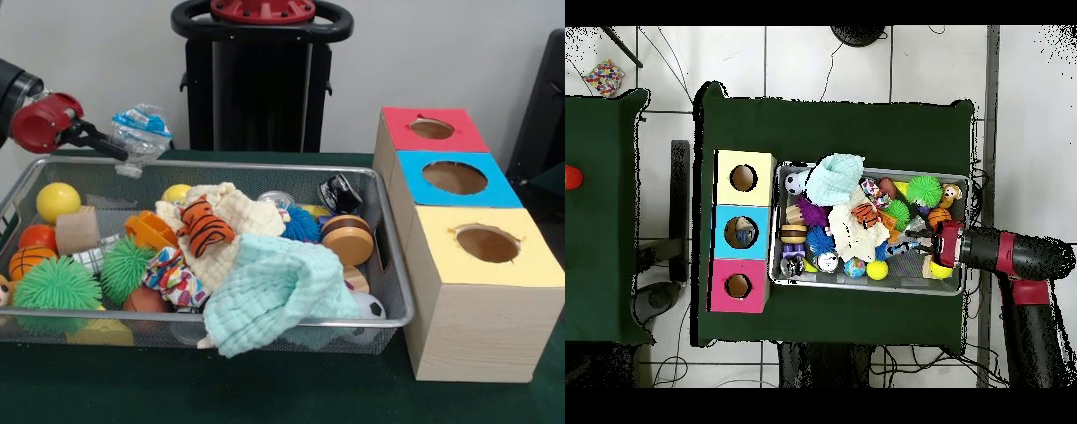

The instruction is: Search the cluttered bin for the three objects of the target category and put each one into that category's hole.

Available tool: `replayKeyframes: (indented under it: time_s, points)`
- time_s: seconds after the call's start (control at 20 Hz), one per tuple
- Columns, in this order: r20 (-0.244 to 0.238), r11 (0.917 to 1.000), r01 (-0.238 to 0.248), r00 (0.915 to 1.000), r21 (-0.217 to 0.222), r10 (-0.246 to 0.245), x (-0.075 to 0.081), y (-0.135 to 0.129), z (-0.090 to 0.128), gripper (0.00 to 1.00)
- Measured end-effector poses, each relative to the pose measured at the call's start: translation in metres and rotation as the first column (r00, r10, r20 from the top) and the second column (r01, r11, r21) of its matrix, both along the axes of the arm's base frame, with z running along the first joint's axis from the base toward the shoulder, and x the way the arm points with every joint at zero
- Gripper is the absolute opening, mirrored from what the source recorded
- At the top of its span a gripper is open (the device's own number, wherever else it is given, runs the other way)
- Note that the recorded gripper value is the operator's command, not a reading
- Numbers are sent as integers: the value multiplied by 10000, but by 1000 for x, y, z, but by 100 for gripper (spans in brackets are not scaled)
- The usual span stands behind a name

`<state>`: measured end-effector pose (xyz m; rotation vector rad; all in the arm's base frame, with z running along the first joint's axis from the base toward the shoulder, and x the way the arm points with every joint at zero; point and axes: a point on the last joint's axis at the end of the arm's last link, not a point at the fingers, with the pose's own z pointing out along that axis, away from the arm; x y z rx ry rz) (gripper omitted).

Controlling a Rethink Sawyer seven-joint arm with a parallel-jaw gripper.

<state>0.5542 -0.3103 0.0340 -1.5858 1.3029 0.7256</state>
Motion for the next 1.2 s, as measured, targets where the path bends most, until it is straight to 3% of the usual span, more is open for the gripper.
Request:
replayKeyframes:
  time_s: [0.2, 0.4, 0.5, 1.05, 1.2]
  points:
    - [-414, 9962, -757, 9964, -420, 740, 1, 11, 2, 0]
    - [-835, 9797, -1768, 9820, -943, 1692, 8, 25, 13, 0]
    - [-908, 9739, -1976, 9780, -1118, 1880, 11, 29, 18, 0]
    - [-1218, 9447, -2380, 9690, -2255, 2151, 11, 22, 25, 0]
    - [-1270, 9403, -2404, 9683, -2407, 2151, 10, 19, 25, 0]
